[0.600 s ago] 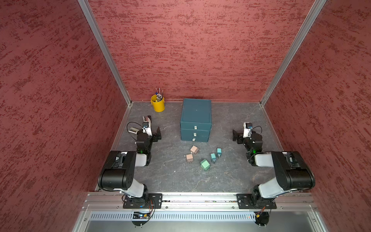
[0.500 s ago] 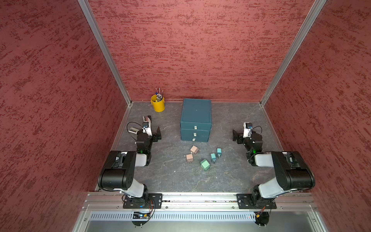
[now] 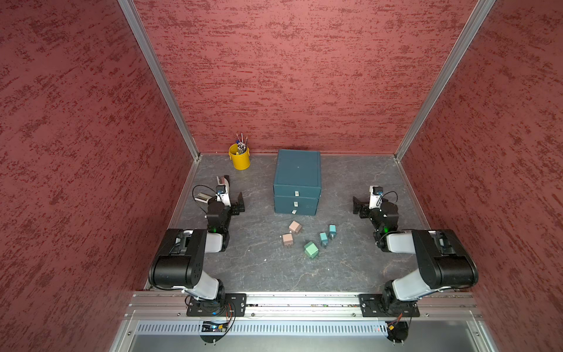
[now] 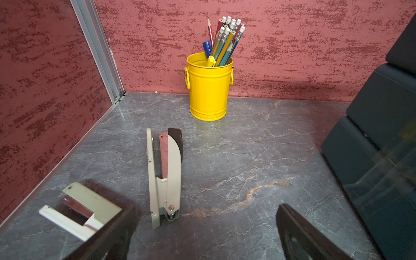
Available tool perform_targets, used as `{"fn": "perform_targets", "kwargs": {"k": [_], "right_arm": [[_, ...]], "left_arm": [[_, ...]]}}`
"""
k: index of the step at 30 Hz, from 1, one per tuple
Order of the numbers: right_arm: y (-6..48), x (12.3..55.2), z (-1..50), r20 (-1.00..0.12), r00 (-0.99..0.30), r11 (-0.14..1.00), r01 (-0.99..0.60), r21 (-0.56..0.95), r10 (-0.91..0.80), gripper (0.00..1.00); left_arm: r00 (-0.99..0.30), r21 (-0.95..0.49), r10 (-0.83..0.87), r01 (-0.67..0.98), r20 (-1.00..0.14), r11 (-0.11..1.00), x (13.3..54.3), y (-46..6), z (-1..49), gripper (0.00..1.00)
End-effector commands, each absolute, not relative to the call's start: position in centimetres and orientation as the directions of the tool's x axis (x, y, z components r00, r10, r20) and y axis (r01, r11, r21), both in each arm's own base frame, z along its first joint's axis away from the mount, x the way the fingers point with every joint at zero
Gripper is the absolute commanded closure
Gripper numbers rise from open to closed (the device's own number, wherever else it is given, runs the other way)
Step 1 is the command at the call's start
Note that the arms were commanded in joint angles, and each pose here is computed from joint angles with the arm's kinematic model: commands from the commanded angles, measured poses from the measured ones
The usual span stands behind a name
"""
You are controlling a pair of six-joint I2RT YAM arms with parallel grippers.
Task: Place the plugs into the drawer by color
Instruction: Adjust the storage box at the center of the board.
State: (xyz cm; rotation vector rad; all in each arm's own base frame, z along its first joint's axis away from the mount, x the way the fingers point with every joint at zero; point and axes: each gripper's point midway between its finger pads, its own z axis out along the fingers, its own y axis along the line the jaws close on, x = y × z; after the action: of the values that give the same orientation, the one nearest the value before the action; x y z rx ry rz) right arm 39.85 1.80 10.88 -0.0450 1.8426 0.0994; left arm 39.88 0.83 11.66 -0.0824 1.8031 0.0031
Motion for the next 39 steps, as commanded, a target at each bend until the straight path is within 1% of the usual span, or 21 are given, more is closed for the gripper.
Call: {"fn": "perform_targets", "kwargs": {"k": [1,5,7,10,12,13,15,16,17,18,20,23,26,28,29,30,31,32,34,36,39], "right_arm": [[1.4,40.5,11.7,-0.969,-0.244,0.997,-0.072,0.042,0.024,0.02],[0.1,40.5,11.7,-0.969,-0.242,0.999,0.007,0.049,0.049,0.01],[-1.5,40.2,12.3,-0.97,-0.23,0.993,0.104,0.061,0.083,0.01],[-2.6,39.5,16.2,-0.968,-0.23,0.981,0.185,0.055,0.098,0.01],[-4.5,37.7,19.1,-0.925,-0.258,0.919,0.351,0.179,0.279,0.02],[-4.1,36.7,20.5,-0.901,-0.267,0.905,0.353,0.238,0.341,0.02],[-2.0,35.3,22.8,-0.883,-0.196,0.895,0.235,0.38,0.426,0.02],[-2.5,34.4,22.2,-0.842,-0.134,0.839,0.261,0.478,0.522,0.02],[-3.6,32.7,20.2,-0.755,-0.086,0.729,0.35,0.589,0.651,0.02],[-3.7,32.0,19.7,-0.719,-0.097,0.698,0.359,0.62,0.689,0.02],[-1.9,32.5,19.8,-0.697,-0.28,0.745,0.365,0.558,0.66,0.02],[-0.5,32.4,19.7,-0.667,-0.455,0.799,0.45,0.399,0.59,0.02],[-2.1,30.9,21.1,-0.665,-0.445,0.761,0.575,0.302,0.6,0.02],[-4.6,29.8,23.0,-0.718,-0.325,0.694,0.655,0.298,0.615,0.02],[-5.2,29.5,23.7,-0.727,-0.292,0.685,0.653,0.324,0.622,0.02],[-4.5,29.9,24.8,-0.712,-0.291,0.709,0.58,0.4,0.639,0.02],[-2.9,30.8,26.1,-0.702,-0.325,0.755,0.46,0.468,0.634,0.06],[-1.8,31.1,26.8,-0.689,-0.36,0.77,0.41,0.489,0.629,0.15],[1.7,31.9,26.5,-0.61,-0.521,0.801,0.332,0.499,0.596,0.36],[5.0,31.7,25.6,-0.577,-0.628,0.845,0.291,0.449,0.522,0.4],[9.9,30.0,25.7,-0.604,-0.693,0.907,0.186,0.378,0.394,0.42]], "left_arm": [[-0.239,-0.063,-0.075,-0.056,-0.968,0.996,40.2,1.0,11.6,0.0],[-0.244,-0.091,-0.097,-0.036,-0.965,0.995,40.1,1.2,11.6,0.0],[-0.24,-0.108,-0.112,-0.029,-0.964,0.994,40.1,1.4,11.8,0.0],[-0.314,-0.116,-0.153,-0.132,-0.937,0.984,41.0,3.0,14.1,0.0],[-0.328,-0.1,-0.158,-0.184,-0.931,0.978,41.3,3.9,16.8,0.0],[-0.292,-0.135,-0.19,-0.196,-0.938,0.971,41.1,4.2,18.3,0.0],[-0.253,-0.244,-0.291,-0.2,-0.923,0.949,40.5,4.4,20.7,0.02],[-0.258,-0.283,-0.338,-0.228,-0.905,0.932,40.2,4.6,21.7,0.07],[-0.261,-0.333,-0.403,-0.275,-0.877,0.902,39.8,4.9,22.5,0.08],[-0.273,-0.38,-0.456,-0.287,-0.847,0.879,39.5,4.6,23.0,0.11],[-0.304,-0.491,-0.546,-0.242,-0.78,0.837,38.8,2.4,24.4,0.17],[-0.385,-0.52,-0.526,-0.13,-0.758,0.844,37.8,-3.4,26.0,0.19],[-0.47,-0.498,-0.438,0.004,-0.766,0.867,36.6,-10.3,27.0,0.2],[-0.514,-0.513,-0.403,0.087,-0.757,0.854,35.9,-14.4,27.7,0.21],[-0.526,-0.518,-0.389,0.118,-0.757,0.847,35.7,-15.8,28.0,0.21],[-0.536,-0.52,-0.375,0.144,-0.756,0.842,35.7,-16.9,28.4,0.2],[-0.547,-0.535,-0.375,0.164,-0.748,0.829,35.8,-17.7,28.8,0.19],[-0.561,-0.552,-0.378,0.176,-0.736,0.815,36.1,-18.2,29.0,0.18],[-0.605,-0.589,-0.385,0.178,-0.697,0.788,36.8,-18.9,29.4,0.18],[-0.629,-0.607,-0.389,0.169,-0.673,0.776,37.4,-19.2,29.8,0.2],[-0.645,-0.616,-0.39,0.161,-0.657,0.771,38.2,-19.6,30.4,0.21]]}}
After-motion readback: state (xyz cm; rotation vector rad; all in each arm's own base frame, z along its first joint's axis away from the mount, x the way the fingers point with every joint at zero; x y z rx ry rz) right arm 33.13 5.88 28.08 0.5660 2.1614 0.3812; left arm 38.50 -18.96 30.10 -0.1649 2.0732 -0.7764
